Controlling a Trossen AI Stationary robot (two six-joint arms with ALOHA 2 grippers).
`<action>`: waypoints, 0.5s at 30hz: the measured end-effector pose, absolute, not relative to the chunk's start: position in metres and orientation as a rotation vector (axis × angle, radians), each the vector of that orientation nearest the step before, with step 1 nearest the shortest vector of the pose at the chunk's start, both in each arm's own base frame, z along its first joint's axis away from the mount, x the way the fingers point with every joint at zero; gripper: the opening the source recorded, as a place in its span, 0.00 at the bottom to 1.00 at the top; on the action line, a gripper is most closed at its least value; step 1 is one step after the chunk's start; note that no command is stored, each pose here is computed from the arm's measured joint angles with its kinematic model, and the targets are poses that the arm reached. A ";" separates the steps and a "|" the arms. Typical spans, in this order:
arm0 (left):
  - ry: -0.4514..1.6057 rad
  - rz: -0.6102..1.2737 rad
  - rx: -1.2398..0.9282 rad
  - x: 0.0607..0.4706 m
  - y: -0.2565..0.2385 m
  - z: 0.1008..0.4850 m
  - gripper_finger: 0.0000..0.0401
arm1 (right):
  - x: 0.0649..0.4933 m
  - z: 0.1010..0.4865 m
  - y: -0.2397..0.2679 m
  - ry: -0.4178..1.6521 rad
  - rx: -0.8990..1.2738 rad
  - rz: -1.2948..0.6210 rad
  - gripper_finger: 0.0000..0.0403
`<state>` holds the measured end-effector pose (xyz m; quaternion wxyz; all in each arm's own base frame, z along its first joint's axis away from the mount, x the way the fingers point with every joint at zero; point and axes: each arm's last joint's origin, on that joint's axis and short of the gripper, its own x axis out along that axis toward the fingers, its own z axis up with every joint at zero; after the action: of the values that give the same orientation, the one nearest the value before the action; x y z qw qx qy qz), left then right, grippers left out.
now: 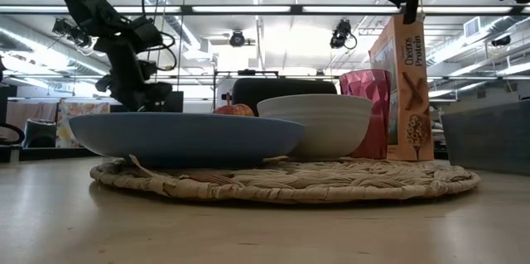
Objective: Arrange a breakfast setting
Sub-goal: Put the black spoon on top of the brown table mat to the right of the white bowl
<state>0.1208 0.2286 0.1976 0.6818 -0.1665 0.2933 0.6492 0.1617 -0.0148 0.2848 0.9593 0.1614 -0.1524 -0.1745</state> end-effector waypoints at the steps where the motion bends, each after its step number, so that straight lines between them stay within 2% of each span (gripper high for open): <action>1: 0.651 1.460 -0.383 0.121 0.229 0.198 0.58 | 0.162 0.285 -0.015 -0.310 0.338 -0.349 0.42; 5: 0.568 1.489 -0.432 0.123 0.232 0.206 0.58 | 0.162 0.285 -0.014 -0.311 0.357 -0.322 0.42; 15: 0.545 1.501 -0.459 0.123 0.233 0.208 0.58 | 0.162 0.285 -0.014 -0.322 0.409 -0.311 0.42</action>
<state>0.1231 0.2330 0.2077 0.6744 -0.2038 0.2421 0.6671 0.1619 -0.0141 0.2851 0.9544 0.2016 -0.1586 -0.1531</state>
